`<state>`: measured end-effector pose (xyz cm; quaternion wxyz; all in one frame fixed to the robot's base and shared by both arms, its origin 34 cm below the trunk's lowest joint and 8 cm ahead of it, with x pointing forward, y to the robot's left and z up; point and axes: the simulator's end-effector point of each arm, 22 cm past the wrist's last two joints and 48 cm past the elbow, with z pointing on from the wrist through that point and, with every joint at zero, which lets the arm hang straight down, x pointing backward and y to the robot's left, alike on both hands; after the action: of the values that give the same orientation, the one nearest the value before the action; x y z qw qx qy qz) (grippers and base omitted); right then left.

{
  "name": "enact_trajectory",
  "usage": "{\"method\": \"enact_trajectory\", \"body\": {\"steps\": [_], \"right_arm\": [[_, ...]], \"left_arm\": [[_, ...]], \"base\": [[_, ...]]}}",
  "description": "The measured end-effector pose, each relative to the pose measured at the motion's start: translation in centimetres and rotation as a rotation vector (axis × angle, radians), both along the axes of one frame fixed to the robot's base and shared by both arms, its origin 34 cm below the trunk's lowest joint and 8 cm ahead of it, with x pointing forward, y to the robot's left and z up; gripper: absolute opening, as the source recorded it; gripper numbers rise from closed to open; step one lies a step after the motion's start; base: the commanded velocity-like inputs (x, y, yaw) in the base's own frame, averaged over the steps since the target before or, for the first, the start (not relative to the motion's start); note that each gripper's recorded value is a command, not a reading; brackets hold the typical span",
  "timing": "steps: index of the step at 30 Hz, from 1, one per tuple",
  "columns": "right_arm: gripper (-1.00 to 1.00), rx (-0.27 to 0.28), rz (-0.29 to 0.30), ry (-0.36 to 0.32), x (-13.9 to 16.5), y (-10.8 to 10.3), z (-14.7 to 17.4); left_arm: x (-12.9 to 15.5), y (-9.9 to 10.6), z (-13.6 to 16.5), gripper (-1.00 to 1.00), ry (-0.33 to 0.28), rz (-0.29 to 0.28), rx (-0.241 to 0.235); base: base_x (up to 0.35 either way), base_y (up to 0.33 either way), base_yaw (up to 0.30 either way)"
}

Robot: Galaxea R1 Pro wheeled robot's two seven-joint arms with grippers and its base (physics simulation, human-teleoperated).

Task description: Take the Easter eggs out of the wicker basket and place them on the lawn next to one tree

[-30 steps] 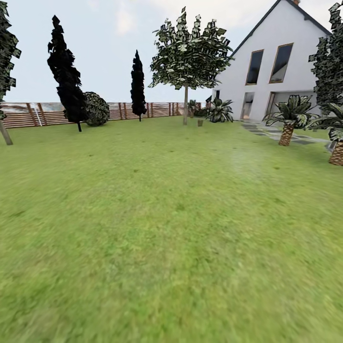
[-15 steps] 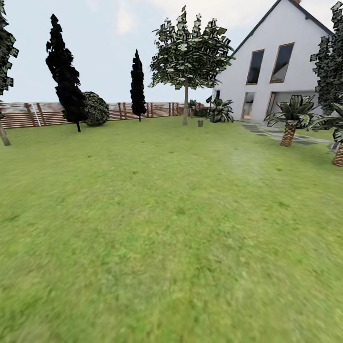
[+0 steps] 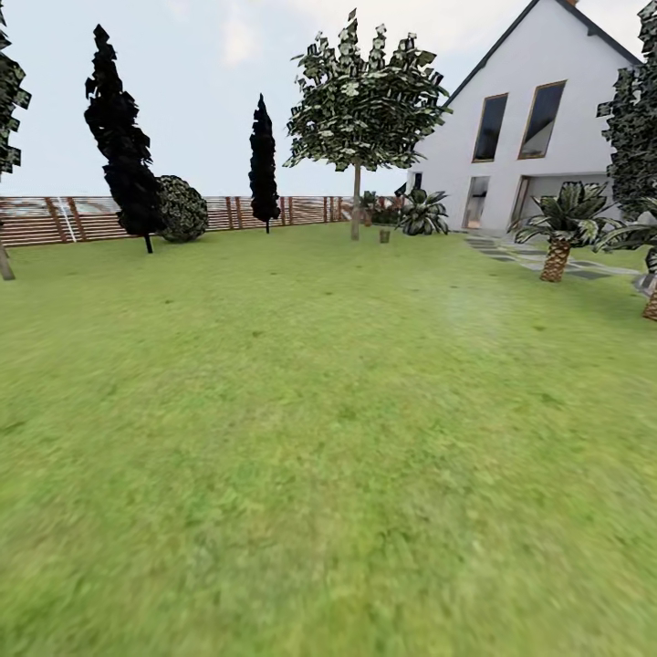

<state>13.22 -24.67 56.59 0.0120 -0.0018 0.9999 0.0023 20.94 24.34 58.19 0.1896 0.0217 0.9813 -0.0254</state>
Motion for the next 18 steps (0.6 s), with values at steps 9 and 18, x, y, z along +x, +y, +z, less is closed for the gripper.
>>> {"method": "enact_trajectory", "body": {"steps": [9,18], "right_arm": [[1.0,0.0,0.0,0.0,0.0,0.0,0.0],[1.0,0.0,0.0,0.0,0.0,0.0,0.0]], "left_arm": [[-0.04,-0.02,-0.01,1.0,0.001,0.001,0.0],[-0.01,0.02,0.0,1.0,0.0,0.0,0.0]], "base": [[0.257,0.0,0.0],[0.256,0.0,0.0]]}}
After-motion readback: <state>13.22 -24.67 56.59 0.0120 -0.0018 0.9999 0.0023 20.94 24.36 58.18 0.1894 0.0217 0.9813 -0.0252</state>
